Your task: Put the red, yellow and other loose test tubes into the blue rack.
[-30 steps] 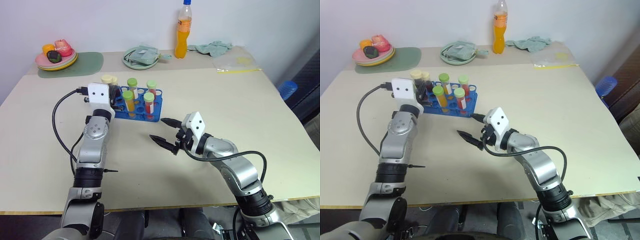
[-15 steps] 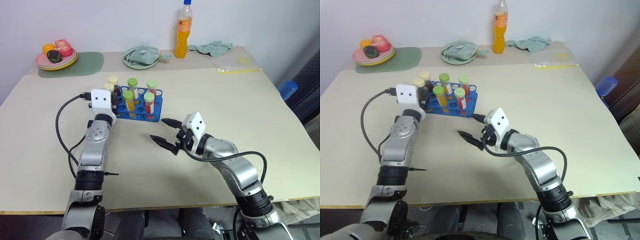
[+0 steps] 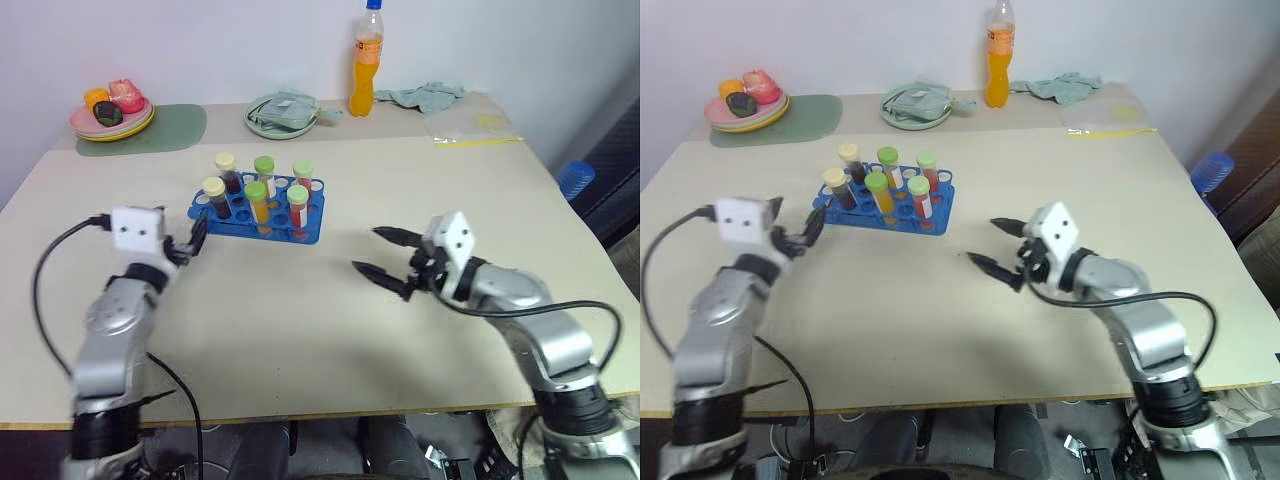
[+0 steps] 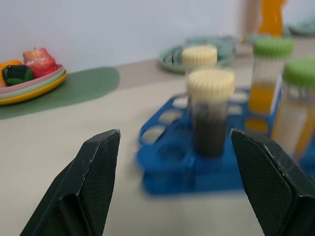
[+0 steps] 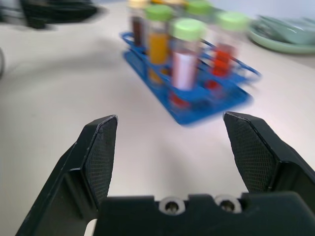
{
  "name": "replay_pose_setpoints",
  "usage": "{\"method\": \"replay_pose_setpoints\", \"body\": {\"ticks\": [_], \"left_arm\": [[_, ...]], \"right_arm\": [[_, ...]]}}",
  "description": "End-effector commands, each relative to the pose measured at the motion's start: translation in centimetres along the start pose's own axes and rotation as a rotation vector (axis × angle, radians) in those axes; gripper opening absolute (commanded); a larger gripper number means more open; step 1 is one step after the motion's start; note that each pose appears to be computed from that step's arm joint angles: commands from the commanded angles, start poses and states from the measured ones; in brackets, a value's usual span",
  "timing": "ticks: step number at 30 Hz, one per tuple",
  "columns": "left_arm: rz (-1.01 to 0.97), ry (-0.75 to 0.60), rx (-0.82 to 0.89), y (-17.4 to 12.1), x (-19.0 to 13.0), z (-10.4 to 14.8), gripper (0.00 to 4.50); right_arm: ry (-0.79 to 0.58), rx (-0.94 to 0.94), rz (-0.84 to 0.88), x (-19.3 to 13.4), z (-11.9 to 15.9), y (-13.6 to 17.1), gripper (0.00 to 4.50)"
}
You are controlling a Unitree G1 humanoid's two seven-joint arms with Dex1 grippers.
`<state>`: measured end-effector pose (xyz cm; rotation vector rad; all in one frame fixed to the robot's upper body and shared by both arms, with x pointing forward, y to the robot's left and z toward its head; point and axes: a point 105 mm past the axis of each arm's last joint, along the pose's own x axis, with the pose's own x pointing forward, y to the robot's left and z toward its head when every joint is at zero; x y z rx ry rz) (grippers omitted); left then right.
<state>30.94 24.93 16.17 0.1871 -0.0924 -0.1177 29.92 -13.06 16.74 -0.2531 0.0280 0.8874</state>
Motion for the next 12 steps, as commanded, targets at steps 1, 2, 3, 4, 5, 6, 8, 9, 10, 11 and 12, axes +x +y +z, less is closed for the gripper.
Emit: {"method": "replay_pose_setpoints", "body": {"ticks": [1,2,3,4,5,6,8,9,10,11,12], "left_arm": [[-0.069,0.005,0.022,1.0,-2.0,0.7,3.68],[-0.077,0.037,0.029,1.6,-2.6,0.1,3.68],[-0.088,0.069,0.048,2.1,-3.1,-0.5,3.68],[-0.099,0.084,0.058,2.0,-3.3,-0.6,3.68],[-0.11,0.09,0.06,1.9,-3.4,-0.6,3.68],[-0.116,0.091,0.06,1.9,-3.4,-0.6,3.68],[-0.121,0.092,0.06,1.8,-3.4,-0.7,3.68],[-0.122,0.093,0.067,1.7,-3.5,-0.7,3.68],[-0.122,0.094,0.072,1.7,-3.5,-0.6,3.68],[-0.115,0.089,0.071,1.8,-3.4,-0.6,3.68],[-0.101,0.083,0.066,1.9,-3.3,-0.5,3.68]], "right_arm": [[0.005,-0.009,-0.096,-3.2,0.8,-3.1,3.81],[0.028,-0.011,-0.131,-4.2,0.5,-4.1,3.81],[0.046,-0.01,-0.154,-5.0,0.3,-4.8,3.81],[0.057,-0.01,-0.162,-5.5,0.1,-5.2,3.81],[0.067,-0.012,-0.161,-5.8,0.0,-5.4,3.81],[0.074,-0.013,-0.16,-6.0,-0.2,-5.6,3.81],[0.083,-0.013,-0.162,-6.1,-0.6,-5.8,3.81],[0.086,-0.018,-0.161,-6.1,-0.6,-5.8,3.81],[0.085,-0.022,-0.154,-5.9,-0.6,-5.6,3.81],[0.084,-0.025,-0.149,-5.8,-0.6,-5.5,3.81],[0.081,-0.027,-0.145,-5.6,-0.6,-5.3,3.81]]}}
